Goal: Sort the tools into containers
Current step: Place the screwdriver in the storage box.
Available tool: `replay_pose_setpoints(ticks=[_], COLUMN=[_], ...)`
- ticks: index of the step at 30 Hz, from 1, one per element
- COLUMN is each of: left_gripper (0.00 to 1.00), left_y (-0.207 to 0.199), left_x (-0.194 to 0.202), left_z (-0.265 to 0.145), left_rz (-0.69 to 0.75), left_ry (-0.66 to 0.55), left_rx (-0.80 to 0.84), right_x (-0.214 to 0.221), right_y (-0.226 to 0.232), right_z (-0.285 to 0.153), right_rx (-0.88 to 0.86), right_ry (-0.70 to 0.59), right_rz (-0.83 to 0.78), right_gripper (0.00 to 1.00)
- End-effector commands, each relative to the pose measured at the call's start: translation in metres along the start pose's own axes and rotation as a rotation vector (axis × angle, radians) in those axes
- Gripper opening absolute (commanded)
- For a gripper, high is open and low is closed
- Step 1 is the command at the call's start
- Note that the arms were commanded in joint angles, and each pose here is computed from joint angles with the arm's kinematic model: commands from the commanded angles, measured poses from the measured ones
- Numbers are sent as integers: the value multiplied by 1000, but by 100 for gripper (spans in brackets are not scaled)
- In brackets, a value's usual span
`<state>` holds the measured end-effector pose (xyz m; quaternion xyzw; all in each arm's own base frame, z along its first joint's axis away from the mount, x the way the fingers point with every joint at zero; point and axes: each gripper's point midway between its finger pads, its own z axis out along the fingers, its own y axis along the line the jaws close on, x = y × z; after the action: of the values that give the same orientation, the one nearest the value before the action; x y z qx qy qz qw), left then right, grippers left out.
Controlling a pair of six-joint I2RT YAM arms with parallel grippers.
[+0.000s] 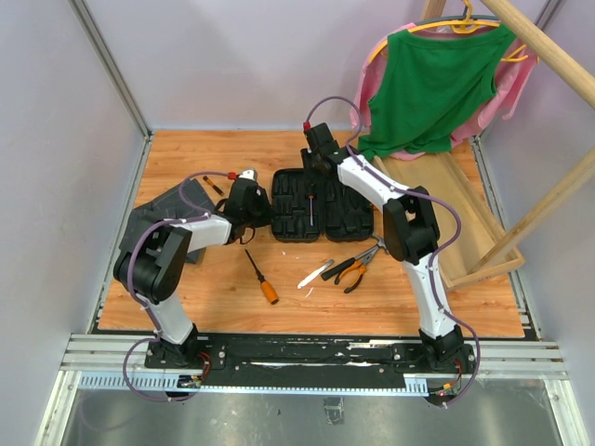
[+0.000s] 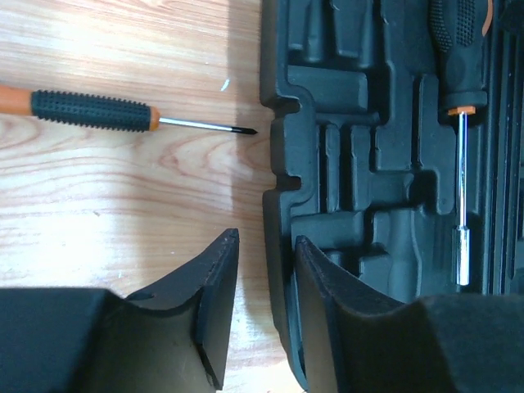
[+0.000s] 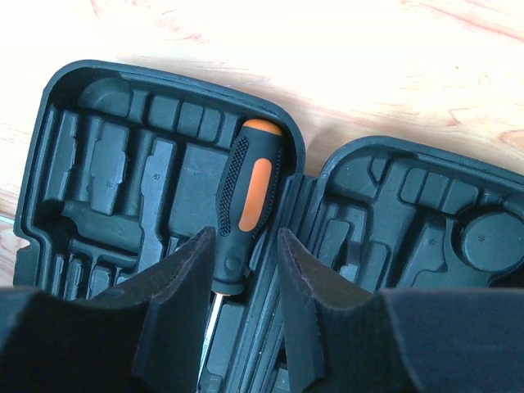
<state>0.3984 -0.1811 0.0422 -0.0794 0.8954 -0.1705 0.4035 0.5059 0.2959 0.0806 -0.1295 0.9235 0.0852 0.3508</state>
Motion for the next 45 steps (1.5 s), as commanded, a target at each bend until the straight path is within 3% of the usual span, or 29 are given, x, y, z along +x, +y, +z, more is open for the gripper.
replay_pose_setpoints(ticks=[1, 14, 33, 35, 37, 45], left_gripper=[36, 20, 21, 16, 2, 0], left_y=[-17, -18, -19, -19, -18, -15], left_x=[-9, -6, -3, -3, -3, -3], left_z=[7, 11, 13, 14, 15, 15], left_rz=[-5, 13, 32, 32, 31, 25], left_ry=[2, 31, 43, 45, 54, 52], left_rx=[80, 89, 98, 97, 83, 67], right_x=[5, 11, 28, 28, 27, 18], right_y=[1, 9, 5, 5, 4, -8], right_z=[-2, 4, 19, 21, 22, 27], right_rx=[13, -24, 0, 3, 11, 83], right_ry=[14, 35, 89, 89, 85, 53], right_rz=[-2, 6, 5, 4, 3, 15], right_gripper=[36, 32, 30, 29, 28, 24])
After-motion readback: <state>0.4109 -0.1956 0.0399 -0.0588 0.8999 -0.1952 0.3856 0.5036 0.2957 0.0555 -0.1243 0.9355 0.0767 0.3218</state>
